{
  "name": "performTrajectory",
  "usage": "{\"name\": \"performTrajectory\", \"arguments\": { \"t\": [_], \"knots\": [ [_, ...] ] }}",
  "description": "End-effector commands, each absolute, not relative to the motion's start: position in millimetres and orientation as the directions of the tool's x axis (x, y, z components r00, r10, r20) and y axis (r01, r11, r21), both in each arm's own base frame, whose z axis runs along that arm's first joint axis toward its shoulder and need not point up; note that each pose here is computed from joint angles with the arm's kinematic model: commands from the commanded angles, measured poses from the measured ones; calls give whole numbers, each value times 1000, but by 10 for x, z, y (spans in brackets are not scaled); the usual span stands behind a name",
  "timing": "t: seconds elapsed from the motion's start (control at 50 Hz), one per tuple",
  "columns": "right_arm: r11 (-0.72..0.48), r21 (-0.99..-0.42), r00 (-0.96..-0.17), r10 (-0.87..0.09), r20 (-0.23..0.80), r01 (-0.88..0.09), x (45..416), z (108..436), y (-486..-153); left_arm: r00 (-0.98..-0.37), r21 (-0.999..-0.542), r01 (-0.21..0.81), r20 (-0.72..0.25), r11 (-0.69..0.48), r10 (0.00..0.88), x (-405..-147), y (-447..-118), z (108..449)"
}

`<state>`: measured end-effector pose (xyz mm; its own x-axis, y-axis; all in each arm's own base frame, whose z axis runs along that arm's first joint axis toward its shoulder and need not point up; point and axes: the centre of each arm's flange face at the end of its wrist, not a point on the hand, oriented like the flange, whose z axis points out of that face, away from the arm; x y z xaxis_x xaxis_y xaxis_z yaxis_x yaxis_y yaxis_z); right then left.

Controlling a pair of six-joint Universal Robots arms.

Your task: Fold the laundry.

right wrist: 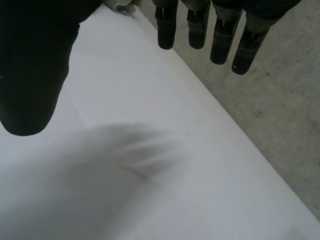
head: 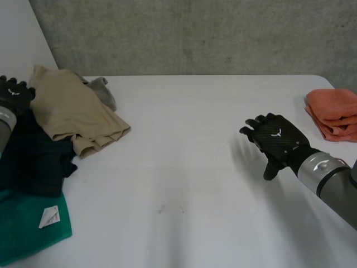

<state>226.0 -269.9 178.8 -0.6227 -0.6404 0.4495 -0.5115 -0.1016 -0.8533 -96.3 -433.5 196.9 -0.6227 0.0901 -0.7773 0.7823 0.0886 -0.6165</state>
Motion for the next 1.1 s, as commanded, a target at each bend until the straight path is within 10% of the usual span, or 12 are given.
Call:
{"name": "performTrajectory", "arguments": {
  "t": [0.02, 0.36, 0.46, 0.54, 0.7, 0.84, 0.94, 1.1],
  "knots": [
    [-72, -853, -624, -650, 433, -517, 2232, 1666, -2701, -510, -481, 848, -855, 224, 93, -722, -4354, 1752],
    [-59, -852, -634, -642, 431, -520, 2192, 1649, -2755, -471, -459, 865, -882, 203, 15, -791, -4521, 1664],
    [-58, -860, -663, -612, 432, -507, 2124, 1724, -2839, -492, -490, 870, -861, -47, -129, -1469, -4327, 2431],
    [-72, -862, -696, -558, 452, -503, 2037, 1872, -2913, -620, -549, 774, -758, -316, -203, -2123, -3853, 3145],
    [-49, -907, -796, -461, 391, -417, 1839, 2147, -3046, -815, -791, 339, -518, -510, 261, -3260, -2736, 3148],
    [-48, -917, -835, -396, 382, -397, 1669, 2257, -3160, -590, -896, 187, -430, -403, 684, -4018, -2040, 2263],
    [-51, -914, -835, -388, 390, -403, 1652, 2272, -3181, -547, -898, 222, -438, -381, 713, -4083, -2007, 1996],
    [-69, -913, -828, -399, 394, -402, 1685, 2324, -3189, -642, -887, 200, -440, -416, 628, -3903, -2154, 2415]
  ]
}}
